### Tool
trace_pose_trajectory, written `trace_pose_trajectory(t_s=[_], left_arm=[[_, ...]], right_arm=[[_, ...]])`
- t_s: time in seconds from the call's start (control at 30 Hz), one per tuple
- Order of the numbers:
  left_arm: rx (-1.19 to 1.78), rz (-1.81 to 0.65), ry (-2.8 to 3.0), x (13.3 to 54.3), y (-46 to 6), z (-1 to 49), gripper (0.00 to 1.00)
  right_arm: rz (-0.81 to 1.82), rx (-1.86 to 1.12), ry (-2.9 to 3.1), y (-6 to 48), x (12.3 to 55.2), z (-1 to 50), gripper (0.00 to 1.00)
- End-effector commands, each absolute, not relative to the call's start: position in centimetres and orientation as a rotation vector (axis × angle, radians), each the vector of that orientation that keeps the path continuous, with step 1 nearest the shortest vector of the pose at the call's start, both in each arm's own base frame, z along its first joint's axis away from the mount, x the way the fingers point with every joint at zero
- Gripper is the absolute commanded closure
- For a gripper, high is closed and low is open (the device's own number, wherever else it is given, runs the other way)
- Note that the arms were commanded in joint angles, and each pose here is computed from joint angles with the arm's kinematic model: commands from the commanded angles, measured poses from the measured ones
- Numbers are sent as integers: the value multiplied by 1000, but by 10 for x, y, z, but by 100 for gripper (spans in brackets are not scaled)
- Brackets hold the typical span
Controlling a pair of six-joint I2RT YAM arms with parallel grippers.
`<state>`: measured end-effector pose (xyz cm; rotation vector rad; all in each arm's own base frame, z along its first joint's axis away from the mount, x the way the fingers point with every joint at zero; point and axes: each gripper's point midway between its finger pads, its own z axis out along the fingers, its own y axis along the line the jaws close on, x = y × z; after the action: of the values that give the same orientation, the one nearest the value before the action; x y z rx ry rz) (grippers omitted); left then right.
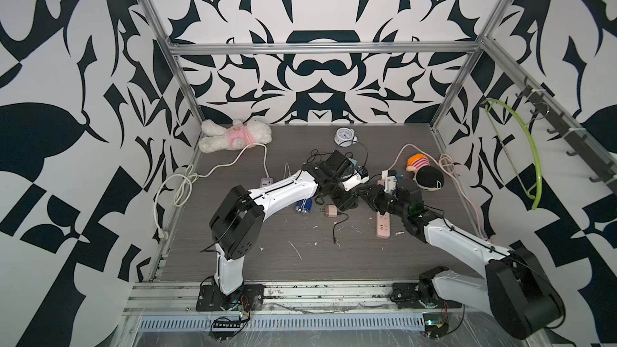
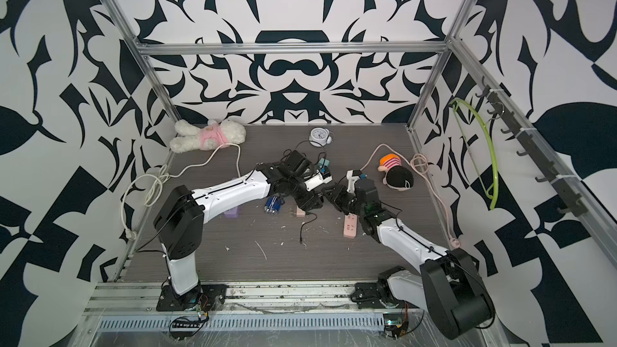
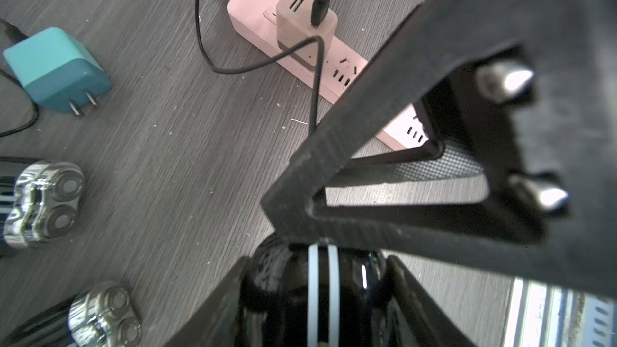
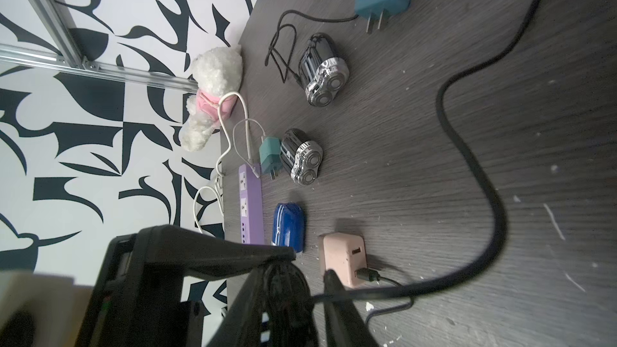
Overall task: Unplug the electric shaver
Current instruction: Remove the charging cable from the electric shaver.
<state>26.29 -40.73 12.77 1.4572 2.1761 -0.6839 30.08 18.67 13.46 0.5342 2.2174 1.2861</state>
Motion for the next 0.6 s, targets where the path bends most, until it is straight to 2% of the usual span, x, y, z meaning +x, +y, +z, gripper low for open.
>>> trace_pose_trajectory(t_s=[0.0, 0.07, 0.17, 0.57], left_arm=[[1448, -717, 2135, 257, -407, 145, 38], [1446, -718, 2135, 257, -407, 145, 38], [1439, -713, 2132, 257, -406, 148, 38], [1438, -716, 2132, 254, -401, 145, 38]], right_arm=[[1333, 497, 2125, 191, 313, 160, 72], [1334, 505, 2121, 191, 315, 159, 78], [1335, 516, 2112, 190, 317, 157, 100], [1333, 558, 2064, 182, 320, 156, 100]])
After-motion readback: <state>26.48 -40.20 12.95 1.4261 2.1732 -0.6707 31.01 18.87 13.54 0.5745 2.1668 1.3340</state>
